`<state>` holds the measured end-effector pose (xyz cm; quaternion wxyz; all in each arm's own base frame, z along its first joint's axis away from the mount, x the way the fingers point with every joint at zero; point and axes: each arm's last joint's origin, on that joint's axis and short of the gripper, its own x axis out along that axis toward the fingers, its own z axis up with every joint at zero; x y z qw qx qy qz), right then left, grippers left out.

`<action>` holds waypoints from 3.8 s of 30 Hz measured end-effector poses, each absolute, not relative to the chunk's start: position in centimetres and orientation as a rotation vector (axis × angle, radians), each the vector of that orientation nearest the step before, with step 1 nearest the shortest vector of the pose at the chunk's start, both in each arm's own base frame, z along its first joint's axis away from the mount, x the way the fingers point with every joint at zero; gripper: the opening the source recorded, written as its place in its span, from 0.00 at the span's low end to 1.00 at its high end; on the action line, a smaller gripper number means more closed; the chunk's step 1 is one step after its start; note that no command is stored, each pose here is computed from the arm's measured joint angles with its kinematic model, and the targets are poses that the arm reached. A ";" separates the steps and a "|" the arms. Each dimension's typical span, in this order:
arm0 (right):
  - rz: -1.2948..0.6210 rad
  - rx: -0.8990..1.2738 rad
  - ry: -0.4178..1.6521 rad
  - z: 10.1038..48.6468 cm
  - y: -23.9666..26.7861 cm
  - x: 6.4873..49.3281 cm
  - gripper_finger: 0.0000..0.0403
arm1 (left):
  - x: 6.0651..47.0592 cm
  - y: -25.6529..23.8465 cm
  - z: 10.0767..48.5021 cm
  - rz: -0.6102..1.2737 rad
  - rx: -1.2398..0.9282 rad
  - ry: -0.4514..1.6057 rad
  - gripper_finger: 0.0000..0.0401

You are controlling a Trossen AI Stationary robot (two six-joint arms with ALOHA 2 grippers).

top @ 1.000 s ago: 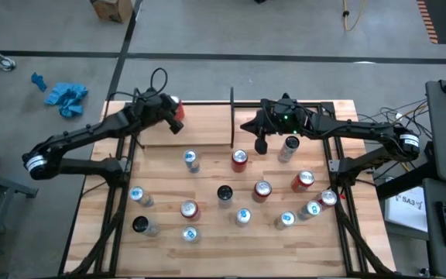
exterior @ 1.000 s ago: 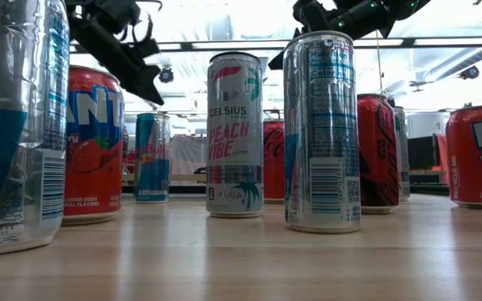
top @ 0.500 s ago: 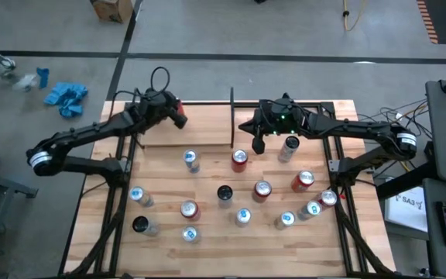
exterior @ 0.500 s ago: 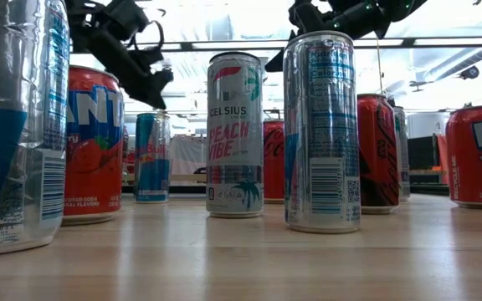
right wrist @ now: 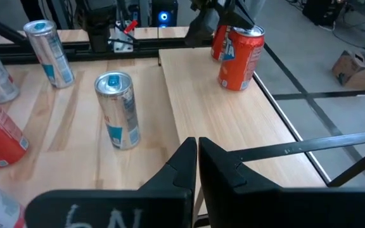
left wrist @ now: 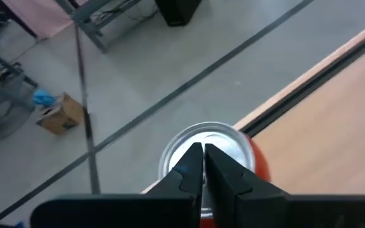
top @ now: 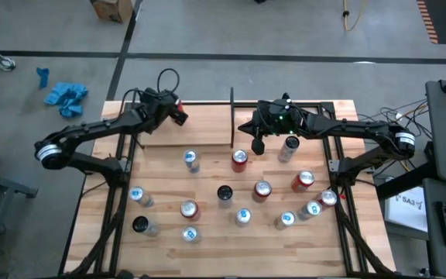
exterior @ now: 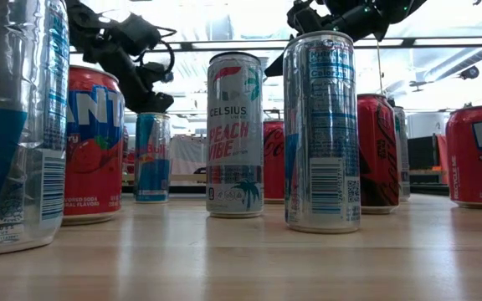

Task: Place canned beverage on shelf
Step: Put the red soda can on the shelf

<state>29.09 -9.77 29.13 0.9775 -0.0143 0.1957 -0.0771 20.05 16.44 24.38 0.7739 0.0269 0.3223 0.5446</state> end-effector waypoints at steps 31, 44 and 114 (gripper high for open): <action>-0.135 -0.127 0.417 29.0 -9.8 29.0 0.02 | 20.5 14.8 25.5 0.723 -0.113 0.621 0.00; -0.132 -0.128 0.430 28.9 -9.8 29.0 0.02 | 21.2 16.1 22.9 0.965 -0.143 0.711 0.00; -0.134 -0.120 0.430 28.9 -9.8 29.0 0.02 | 21.7 15.8 25.2 1.002 -0.152 0.499 0.00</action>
